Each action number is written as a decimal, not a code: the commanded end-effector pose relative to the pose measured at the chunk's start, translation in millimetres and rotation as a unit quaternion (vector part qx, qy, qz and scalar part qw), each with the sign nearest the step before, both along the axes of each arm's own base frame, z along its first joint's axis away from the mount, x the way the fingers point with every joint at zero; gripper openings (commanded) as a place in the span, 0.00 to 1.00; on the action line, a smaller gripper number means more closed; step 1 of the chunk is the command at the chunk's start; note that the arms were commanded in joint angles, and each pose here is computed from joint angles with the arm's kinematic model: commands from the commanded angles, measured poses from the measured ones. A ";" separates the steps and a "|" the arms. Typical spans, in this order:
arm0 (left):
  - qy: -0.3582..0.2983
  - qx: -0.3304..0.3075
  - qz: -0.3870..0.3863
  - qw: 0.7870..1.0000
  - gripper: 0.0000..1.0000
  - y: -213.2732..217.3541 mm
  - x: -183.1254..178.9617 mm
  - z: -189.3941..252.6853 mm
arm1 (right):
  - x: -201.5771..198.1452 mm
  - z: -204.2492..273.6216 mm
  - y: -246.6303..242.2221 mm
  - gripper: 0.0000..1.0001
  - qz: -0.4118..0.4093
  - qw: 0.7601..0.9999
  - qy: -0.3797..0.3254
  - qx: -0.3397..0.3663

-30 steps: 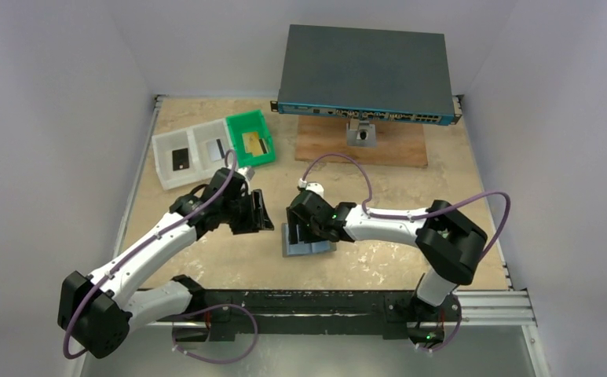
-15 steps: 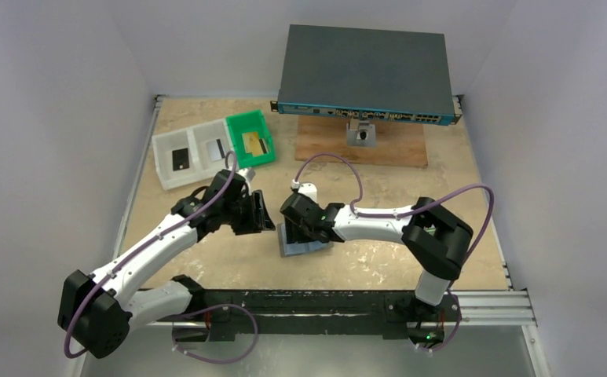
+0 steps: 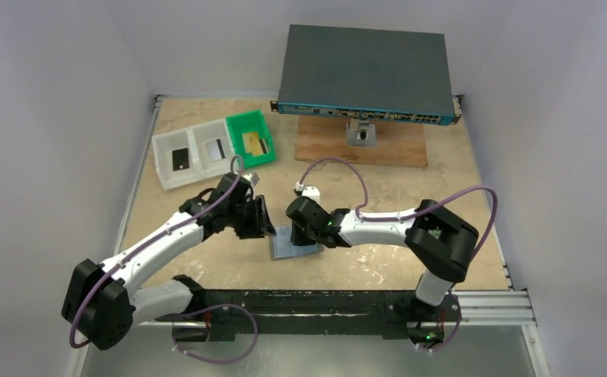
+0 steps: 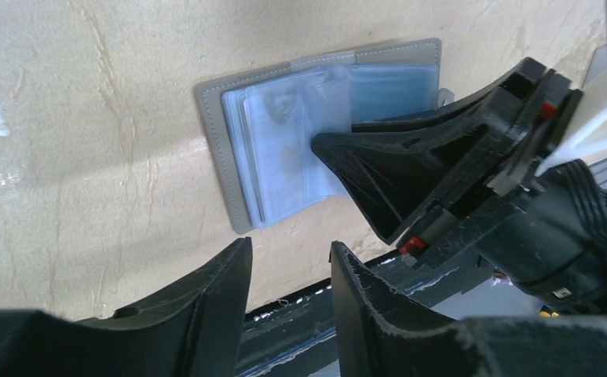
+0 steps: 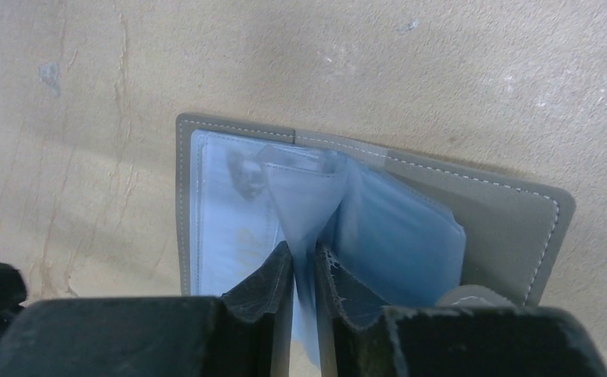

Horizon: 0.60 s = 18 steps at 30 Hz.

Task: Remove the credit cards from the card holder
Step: Remove the credit card from the card holder.

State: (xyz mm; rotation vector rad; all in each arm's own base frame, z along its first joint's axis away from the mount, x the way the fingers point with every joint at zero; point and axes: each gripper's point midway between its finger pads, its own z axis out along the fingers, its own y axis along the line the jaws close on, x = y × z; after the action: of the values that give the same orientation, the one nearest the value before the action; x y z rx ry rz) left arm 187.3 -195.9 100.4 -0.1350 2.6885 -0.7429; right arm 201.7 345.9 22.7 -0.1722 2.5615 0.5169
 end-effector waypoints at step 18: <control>0.057 0.021 -0.025 0.998 0.01 -36.7 13.7 -57.8 | -20.7 2.5 -6.0 0.00 0.051 0.995 0.019 0.086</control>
State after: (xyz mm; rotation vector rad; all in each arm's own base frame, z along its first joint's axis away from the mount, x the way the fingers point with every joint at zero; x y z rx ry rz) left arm 187.8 -219.8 40.2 -0.1350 2.8661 -0.6976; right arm 187.0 343.5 22.5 -0.1885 2.5444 0.7535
